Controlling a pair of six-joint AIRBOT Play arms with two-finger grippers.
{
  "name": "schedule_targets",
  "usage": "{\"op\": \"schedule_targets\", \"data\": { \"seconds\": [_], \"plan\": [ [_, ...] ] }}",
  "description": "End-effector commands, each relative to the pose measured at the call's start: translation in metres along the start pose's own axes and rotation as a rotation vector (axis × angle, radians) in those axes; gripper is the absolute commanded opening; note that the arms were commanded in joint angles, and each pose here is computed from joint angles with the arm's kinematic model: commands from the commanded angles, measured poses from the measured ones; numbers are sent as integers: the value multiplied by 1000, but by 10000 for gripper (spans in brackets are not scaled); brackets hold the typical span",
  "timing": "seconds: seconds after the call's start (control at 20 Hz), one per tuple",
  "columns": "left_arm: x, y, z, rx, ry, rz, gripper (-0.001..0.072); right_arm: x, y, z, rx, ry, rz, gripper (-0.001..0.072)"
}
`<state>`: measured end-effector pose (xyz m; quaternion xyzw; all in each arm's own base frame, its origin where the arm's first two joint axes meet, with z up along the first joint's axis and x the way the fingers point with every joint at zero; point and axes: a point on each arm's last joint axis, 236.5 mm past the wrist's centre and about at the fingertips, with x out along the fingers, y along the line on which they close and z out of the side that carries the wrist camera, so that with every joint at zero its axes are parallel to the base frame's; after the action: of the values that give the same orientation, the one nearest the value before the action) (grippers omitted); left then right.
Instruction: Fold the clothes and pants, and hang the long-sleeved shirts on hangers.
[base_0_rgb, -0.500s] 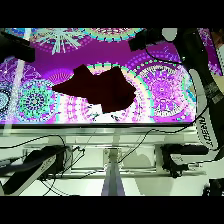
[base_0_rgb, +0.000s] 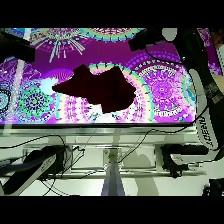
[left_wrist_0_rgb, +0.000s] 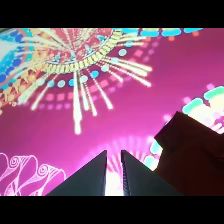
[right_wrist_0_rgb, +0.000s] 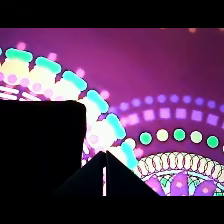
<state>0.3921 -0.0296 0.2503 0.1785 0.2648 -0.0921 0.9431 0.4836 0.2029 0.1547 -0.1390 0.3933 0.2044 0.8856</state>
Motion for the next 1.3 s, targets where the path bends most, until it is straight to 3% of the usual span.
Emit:
{"op": "schedule_targets", "data": {
  "seconds": [0.0,0.3,0.45,0.6,0.85,0.9,0.95,1.05,1.25],
  "plan": [
    [0,0,0,0,0,1,107,0,0,1,0,-3,0,14],
    [0,0,0,0,-1,0,107,0,-5,-1,-54,3,-20,13],
    [-1,0,-1,-101,2,0,107,6,-28,-45,-98,156,-16,13],
    [-1,0,0,-105,2,-1,107,28,-33,-133,-34,397,93,13],
    [0,0,-1,-104,3,-1,107,46,25,-231,-167,553,447,13],
    [0,0,-1,-104,3,-1,107,46,37,-240,-176,556,500,36],
    [0,0,-1,-105,3,-1,107,47,45,-245,-182,557,533,134],
    [0,0,-1,-104,2,0,108,46,61,-251,-209,549,594,410],
    [0,0,-1,-104,3,-1,107,49,88,-246,-328,501,639,411]
  ]
}}
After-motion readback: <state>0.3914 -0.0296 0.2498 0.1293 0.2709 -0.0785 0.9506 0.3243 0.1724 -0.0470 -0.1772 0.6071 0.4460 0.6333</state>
